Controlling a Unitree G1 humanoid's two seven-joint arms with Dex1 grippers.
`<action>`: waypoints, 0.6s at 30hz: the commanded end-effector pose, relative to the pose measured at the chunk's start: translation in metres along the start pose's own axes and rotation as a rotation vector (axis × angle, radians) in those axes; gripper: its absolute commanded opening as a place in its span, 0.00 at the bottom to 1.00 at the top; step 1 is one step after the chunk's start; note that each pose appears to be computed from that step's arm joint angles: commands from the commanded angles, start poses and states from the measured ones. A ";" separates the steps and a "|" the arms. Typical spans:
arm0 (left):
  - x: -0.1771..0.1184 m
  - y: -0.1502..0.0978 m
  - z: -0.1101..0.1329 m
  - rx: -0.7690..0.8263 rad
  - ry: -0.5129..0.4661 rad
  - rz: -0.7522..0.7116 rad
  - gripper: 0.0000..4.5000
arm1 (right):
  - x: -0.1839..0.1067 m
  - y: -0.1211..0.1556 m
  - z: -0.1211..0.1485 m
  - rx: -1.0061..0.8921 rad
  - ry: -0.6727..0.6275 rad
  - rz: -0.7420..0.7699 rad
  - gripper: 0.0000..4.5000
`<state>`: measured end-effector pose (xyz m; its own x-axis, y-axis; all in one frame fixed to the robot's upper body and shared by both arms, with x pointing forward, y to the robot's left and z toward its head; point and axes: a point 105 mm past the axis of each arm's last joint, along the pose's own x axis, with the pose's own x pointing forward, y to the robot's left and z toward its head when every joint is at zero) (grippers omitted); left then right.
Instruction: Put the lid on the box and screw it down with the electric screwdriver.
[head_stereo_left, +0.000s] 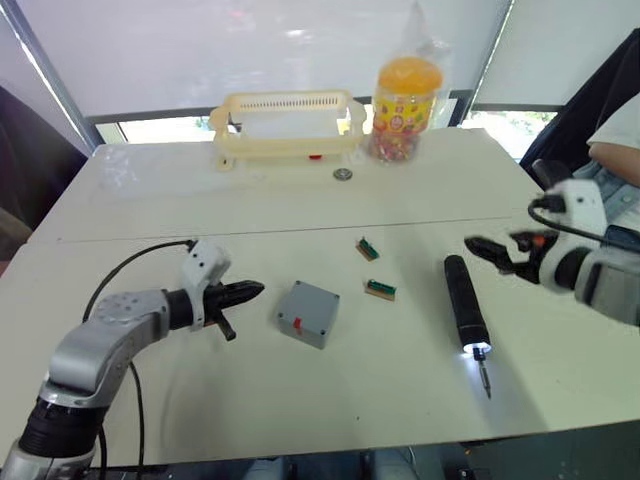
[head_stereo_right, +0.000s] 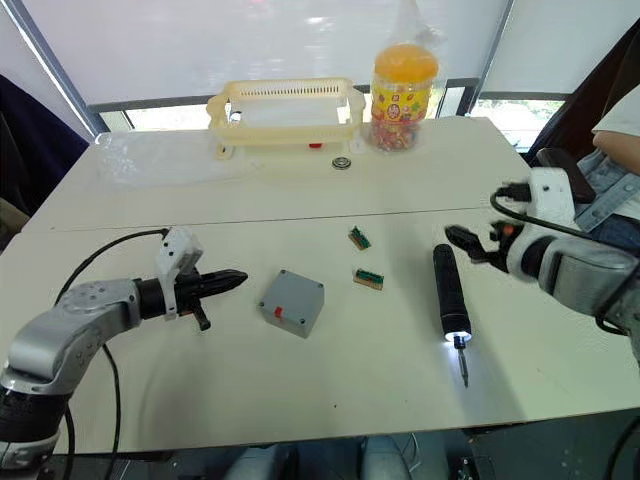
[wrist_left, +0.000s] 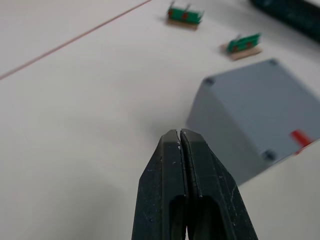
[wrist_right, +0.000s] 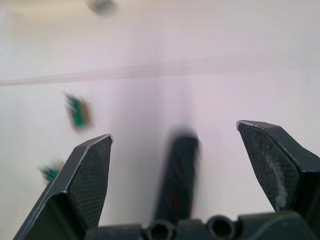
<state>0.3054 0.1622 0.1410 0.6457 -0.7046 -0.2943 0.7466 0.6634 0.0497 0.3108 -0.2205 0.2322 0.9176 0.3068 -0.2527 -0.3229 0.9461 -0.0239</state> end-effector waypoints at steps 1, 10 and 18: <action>0.002 0.003 0.000 0.024 -0.021 0.040 0.00 | 0.007 0.062 -0.023 -0.079 -0.003 0.275 0.97; -0.010 -0.049 -0.034 -0.065 0.086 -0.100 0.00 | 0.063 0.095 -0.041 -0.289 -0.132 0.312 0.97; -0.013 -0.067 -0.041 -0.110 0.099 -0.132 0.00 | 0.099 0.113 -0.037 -0.406 -0.159 0.405 0.97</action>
<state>0.2419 0.1444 0.0951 0.5225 -0.7479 -0.4095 0.7821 0.6116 -0.1190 0.3542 -0.0914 0.1669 0.7297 0.6607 -0.1761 -0.6802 0.6749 -0.2863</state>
